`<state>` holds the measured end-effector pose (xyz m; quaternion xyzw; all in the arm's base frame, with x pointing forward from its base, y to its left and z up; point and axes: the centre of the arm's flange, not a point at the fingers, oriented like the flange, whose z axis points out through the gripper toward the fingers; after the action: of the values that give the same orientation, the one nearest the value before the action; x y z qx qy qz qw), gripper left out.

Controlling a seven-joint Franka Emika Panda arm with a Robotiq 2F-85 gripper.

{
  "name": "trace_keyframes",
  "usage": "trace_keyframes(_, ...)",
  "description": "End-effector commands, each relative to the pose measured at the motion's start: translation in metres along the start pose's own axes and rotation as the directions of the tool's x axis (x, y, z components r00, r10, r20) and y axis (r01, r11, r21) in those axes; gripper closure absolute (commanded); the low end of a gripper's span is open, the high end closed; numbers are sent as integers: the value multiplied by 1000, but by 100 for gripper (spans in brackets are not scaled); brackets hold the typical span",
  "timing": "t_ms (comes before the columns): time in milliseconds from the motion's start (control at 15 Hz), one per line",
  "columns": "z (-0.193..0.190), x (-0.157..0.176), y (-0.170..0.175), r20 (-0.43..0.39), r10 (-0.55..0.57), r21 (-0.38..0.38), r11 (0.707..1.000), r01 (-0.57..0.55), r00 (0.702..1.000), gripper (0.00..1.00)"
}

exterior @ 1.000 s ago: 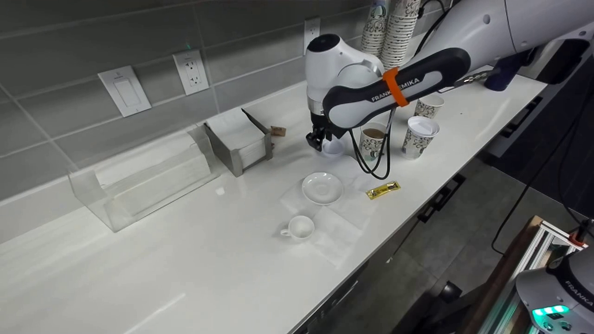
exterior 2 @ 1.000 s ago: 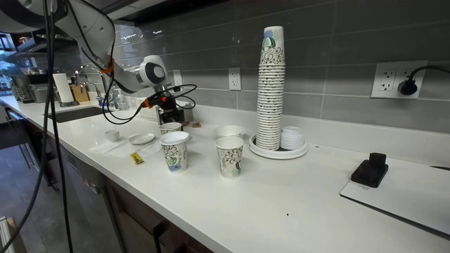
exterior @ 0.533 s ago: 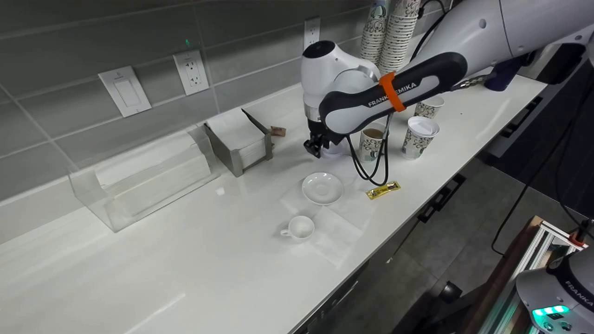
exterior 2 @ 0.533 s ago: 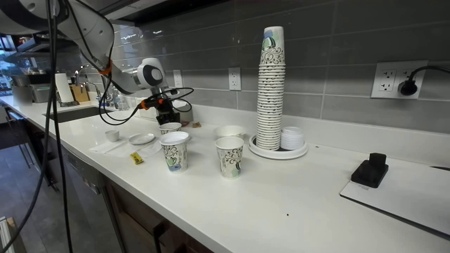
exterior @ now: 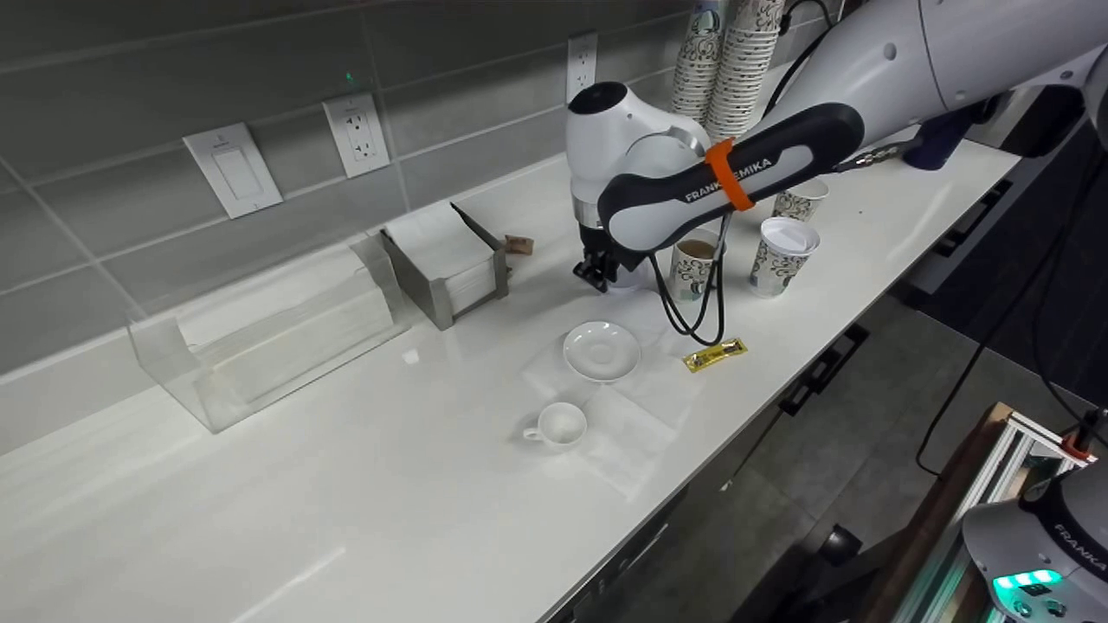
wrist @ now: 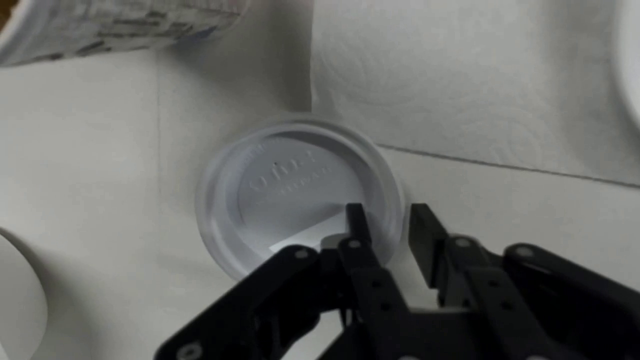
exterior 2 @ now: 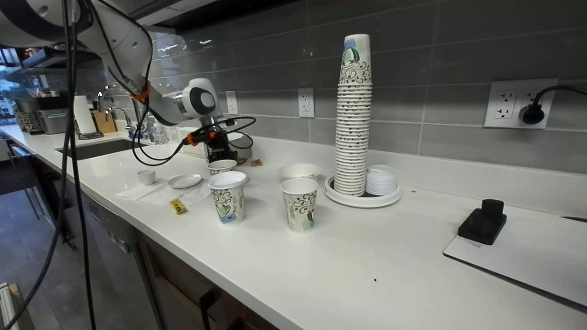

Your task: Put the lid in the bowl

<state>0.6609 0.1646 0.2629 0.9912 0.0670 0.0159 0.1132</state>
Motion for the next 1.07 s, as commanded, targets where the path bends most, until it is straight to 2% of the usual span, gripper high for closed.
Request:
trace_keyframes(0, -2, 5, 0, -6, 21, 7, 1000, -21, 1000, 98)
trace_keyframes(267, -13, 4, 0, -8, 29, 18, 999, -29, 1000, 99)
trace_keyframes(400, -32, 1, 0, -36, 28, 25, 999, -27, 999, 99)
trace_keyframes(1000, -154, -23, 4, -240, 17, 71, 997, 0, 971, 99)
